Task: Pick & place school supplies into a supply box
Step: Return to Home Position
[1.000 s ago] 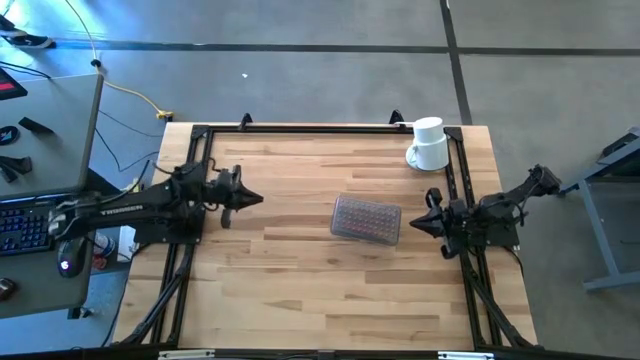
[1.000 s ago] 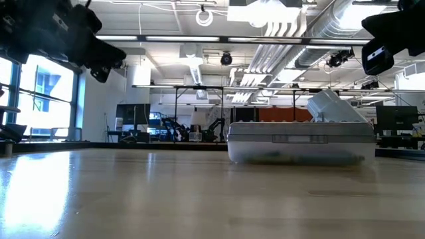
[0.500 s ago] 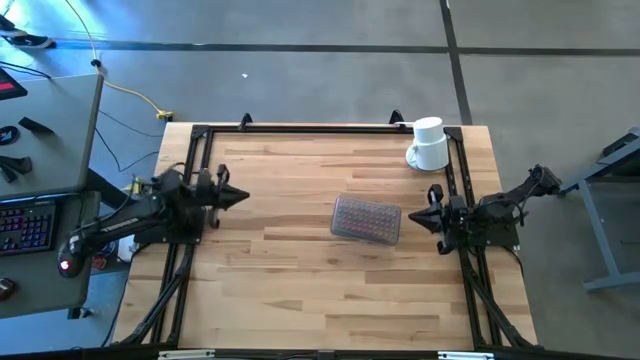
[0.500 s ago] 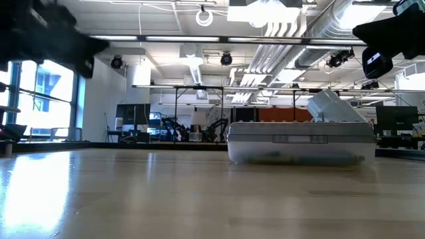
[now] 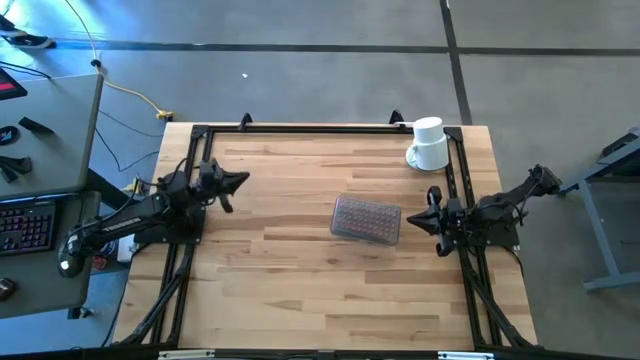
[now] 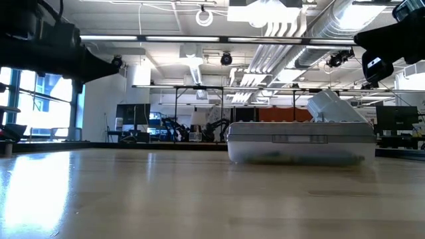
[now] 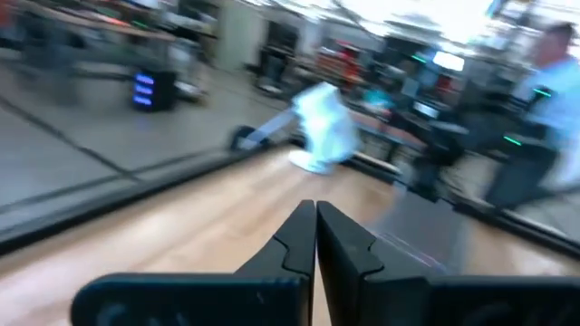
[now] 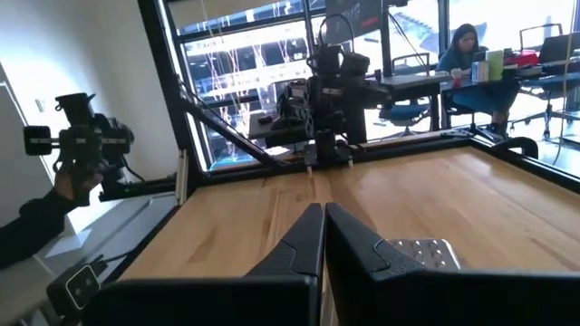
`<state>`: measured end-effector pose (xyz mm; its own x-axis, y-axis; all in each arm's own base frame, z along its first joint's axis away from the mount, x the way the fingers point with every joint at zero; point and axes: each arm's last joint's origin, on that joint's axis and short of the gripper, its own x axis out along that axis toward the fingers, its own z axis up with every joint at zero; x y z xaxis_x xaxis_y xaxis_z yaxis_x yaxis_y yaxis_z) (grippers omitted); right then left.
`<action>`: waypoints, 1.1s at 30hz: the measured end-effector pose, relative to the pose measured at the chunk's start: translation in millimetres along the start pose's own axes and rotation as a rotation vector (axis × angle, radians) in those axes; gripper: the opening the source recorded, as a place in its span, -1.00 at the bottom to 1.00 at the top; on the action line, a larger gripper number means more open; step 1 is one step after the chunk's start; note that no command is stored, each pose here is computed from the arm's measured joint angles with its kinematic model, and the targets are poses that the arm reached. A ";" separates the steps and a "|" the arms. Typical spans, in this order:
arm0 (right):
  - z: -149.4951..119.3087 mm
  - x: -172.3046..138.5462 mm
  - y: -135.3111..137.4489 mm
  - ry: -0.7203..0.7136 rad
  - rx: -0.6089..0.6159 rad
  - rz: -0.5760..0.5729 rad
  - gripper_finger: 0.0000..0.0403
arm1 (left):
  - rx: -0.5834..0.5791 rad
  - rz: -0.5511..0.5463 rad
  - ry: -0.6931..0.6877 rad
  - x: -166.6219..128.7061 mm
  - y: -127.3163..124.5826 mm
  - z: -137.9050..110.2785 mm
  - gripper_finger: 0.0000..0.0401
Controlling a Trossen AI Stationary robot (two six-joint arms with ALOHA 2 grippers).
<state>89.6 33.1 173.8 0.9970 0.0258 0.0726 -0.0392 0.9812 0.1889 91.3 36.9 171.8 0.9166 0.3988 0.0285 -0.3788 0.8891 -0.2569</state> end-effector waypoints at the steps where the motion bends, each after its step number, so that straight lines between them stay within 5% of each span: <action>1: 0.0 0.0 0.0 0.000 0.000 0.000 -1.00 | 0.000 0.039 -0.014 -0.1 1.1 0.6 -0.78; 5: -0.4 0.0 0.0 0.005 -0.018 0.000 -1.00 | -0.004 0.117 -0.056 -0.3 3.0 3.2 -0.77; 33: -0.4 0.0 0.0 0.005 -0.027 0.001 -1.00 | -0.006 0.129 -0.017 -0.2 4.0 -0.7 -0.77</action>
<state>89.6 33.2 173.4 0.9973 0.0280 0.0678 -0.0387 0.9860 0.1625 89.7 40.2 170.1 0.8582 0.5133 0.0107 -0.4925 0.8289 -0.2654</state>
